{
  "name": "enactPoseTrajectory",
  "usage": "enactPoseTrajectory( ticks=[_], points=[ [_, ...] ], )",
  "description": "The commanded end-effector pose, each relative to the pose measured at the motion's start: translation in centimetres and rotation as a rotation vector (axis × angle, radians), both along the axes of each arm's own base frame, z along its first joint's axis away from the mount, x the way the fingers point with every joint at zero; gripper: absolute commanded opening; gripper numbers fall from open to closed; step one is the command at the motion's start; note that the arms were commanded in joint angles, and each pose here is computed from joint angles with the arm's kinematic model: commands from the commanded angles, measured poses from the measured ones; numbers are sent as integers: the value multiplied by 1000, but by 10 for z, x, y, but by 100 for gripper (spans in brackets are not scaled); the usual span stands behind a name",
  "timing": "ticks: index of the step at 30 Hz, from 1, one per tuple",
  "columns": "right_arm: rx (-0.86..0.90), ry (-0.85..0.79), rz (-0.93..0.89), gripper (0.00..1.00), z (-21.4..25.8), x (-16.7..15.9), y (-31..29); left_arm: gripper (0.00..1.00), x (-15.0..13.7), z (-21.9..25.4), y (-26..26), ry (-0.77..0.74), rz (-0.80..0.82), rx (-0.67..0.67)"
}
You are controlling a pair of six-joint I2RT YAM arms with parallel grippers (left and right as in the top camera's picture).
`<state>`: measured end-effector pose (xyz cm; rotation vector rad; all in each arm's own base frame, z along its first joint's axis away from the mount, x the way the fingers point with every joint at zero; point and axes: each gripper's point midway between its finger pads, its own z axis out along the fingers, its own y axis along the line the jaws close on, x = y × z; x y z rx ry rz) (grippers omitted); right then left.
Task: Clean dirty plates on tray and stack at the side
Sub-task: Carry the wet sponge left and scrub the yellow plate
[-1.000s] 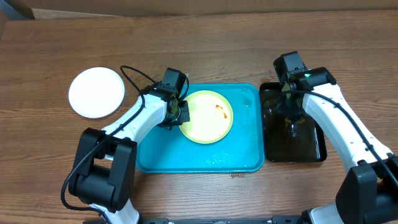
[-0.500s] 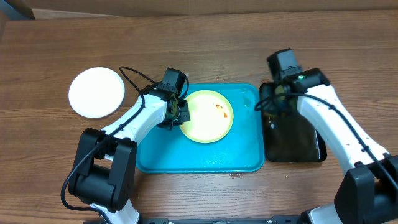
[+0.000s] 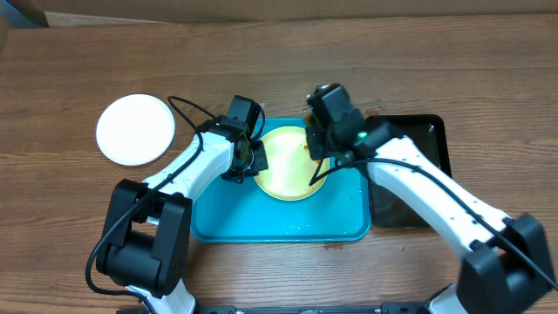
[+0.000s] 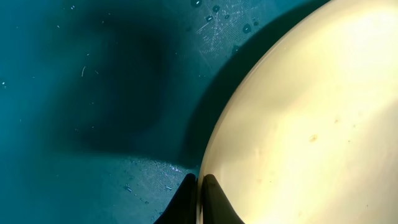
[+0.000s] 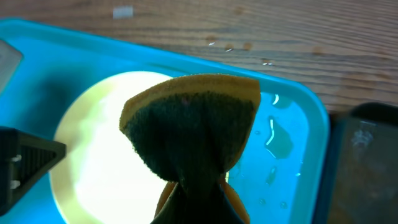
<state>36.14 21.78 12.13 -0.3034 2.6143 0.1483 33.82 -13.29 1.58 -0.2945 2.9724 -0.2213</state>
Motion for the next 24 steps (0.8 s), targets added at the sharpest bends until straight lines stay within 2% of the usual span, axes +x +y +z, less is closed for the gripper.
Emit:
enactPoseTrajectory(
  ticks=[1,13,19,24],
  points=[
    [-100,-12,-19,4,-24,12,0,5,0,8,-3,-19,1,-10],
    [-237,116,-16,4,-113,10,-2,4,0,8,-2,-21,-5,-3],
    [-237,120,-12,4,-114,9,-2,4,1,8,-1,-23,-4,0],
    [-112,207,86,4,-119,-7,24,4,2,8,0,-28,-2,10]
  ],
)
